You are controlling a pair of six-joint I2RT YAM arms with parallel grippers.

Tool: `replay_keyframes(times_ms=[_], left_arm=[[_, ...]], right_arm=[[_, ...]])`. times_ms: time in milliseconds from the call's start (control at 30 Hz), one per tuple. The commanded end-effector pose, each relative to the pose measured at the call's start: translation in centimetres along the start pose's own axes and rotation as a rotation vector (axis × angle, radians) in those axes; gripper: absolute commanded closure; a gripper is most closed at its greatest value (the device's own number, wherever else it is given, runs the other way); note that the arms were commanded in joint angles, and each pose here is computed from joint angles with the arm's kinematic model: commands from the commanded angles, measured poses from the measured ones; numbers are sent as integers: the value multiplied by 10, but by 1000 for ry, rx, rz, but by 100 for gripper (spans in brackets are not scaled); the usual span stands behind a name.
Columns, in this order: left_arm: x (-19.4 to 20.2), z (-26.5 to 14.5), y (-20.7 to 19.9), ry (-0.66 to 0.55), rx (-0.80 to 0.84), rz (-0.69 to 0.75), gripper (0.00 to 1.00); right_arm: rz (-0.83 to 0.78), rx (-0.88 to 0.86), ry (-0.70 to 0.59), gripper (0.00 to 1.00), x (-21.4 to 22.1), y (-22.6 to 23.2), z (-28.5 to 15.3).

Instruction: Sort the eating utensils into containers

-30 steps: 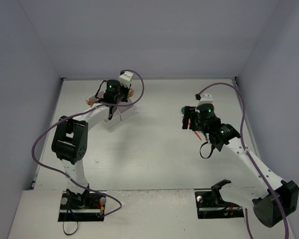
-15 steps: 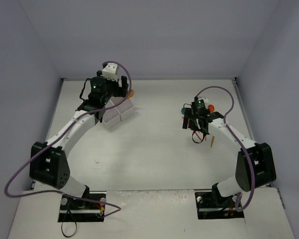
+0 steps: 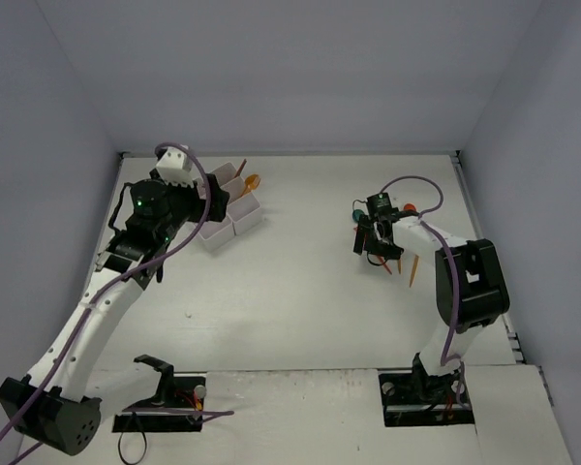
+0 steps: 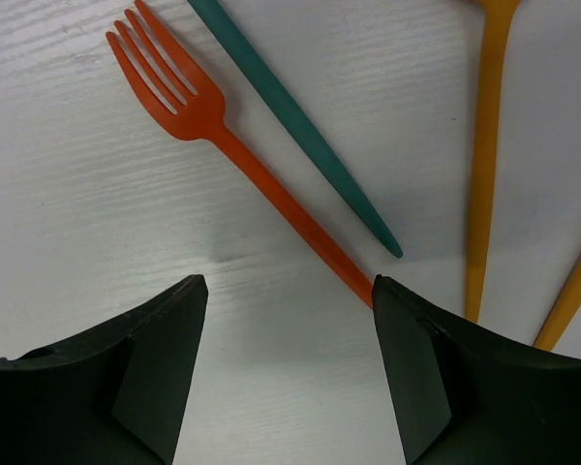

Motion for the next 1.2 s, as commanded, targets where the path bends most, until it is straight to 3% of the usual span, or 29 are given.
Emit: replay_keyframes(times_ms=[0, 233, 300, 433, 533, 700, 833, 1167], left_arm=[[10, -30, 0, 24, -21, -35, 20], [29, -43, 3, 47, -31, -71, 20], [30, -43, 2, 53, -25, -78, 20], [31, -42, -1, 59, -7, -109, 20], [31, -41, -4, 62, 11, -133, 20], [32, -40, -11, 87, 64, -189, 20], [34, -37, -19, 122, 119, -259, 20], [38, -16, -64, 156, 299, -279, 20]], right_arm=[[20, 3, -29, 34, -14, 4, 5], [-16, 17, 8, 34, -5, 2, 19], [-29, 1, 26, 39, -1, 4, 22], [-69, -15, 40, 57, 7, 11, 23], [-108, -31, 38, 80, 11, 21, 21], [-184, -86, 11, 100, 10, 43, 13], [-260, -209, -53, 100, 8, 73, -9], [-334, -677, -336, 100, -3, 135, -118]])
Point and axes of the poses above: each gripper's point midway between its finger pads, its own z axis out along the fingers, its own y axis along the line the jaws close on, x = y × z, the point moved 9 cm from there along -z, back along the fingers
